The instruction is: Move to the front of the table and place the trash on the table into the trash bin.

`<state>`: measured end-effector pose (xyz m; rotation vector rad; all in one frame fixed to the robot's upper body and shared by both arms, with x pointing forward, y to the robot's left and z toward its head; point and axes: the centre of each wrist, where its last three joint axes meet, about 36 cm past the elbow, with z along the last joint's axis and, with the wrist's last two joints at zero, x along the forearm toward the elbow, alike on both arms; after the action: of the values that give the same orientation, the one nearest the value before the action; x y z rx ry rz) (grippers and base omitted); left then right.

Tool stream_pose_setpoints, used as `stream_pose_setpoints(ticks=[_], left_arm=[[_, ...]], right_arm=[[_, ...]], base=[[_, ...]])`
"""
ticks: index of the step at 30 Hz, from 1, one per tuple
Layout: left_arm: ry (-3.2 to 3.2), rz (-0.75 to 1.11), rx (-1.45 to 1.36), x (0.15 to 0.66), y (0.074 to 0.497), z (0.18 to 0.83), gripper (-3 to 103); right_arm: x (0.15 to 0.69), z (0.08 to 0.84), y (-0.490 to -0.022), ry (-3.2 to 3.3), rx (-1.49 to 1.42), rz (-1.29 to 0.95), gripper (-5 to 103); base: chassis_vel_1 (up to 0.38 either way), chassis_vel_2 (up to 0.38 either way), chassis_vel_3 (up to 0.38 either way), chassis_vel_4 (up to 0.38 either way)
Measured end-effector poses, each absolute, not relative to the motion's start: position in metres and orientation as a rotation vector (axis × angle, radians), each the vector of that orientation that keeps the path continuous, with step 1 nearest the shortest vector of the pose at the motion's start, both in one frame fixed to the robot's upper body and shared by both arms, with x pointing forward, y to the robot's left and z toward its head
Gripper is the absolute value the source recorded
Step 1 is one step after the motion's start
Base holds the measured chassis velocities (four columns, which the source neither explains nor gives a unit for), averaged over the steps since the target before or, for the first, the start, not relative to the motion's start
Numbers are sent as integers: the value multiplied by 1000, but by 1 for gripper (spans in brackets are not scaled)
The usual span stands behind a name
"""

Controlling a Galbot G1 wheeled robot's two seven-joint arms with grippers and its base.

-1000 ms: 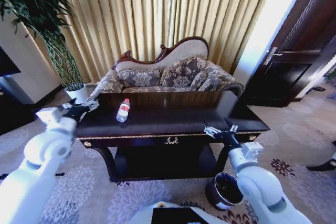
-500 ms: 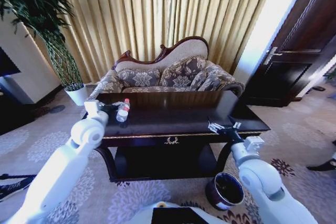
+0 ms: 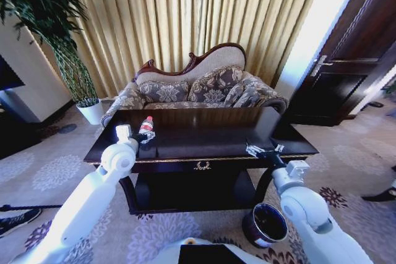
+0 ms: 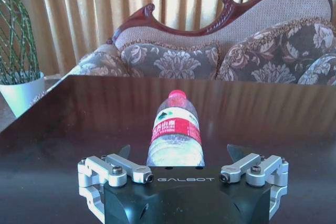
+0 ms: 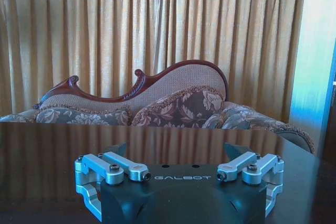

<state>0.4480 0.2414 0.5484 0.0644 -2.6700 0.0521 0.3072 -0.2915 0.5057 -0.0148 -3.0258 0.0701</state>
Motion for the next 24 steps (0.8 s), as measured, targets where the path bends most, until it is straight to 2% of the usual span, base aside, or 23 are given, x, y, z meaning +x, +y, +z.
stream_pose_setpoints(ticks=[15,18,19,22,23,24], left_arm=[[-2648,66,72,455,243,535,101],[-2639,74,81,457,244,531,92],[-2639,74,81,457,244,531,92],[-2634,83,83,458,244,529,77],[-2634,83,83,458,244,529,77],[-2634,85,82,458,244,529,72]], right_arm=[[308,500,-294,-3028,-38,92,100],[309,499,-294,-3027,-39,96,100],[309,499,-294,-3027,-39,96,100],[309,500,-295,-3029,-38,102,100],[309,500,-295,-3029,-38,102,100],[309,500,-295,-3029,-38,103,100]], base=[[0,0,0,0],[0,0,0,0],[0,0,0,0],[0,0,0,0],[0,0,0,0],[0,0,0,0]])
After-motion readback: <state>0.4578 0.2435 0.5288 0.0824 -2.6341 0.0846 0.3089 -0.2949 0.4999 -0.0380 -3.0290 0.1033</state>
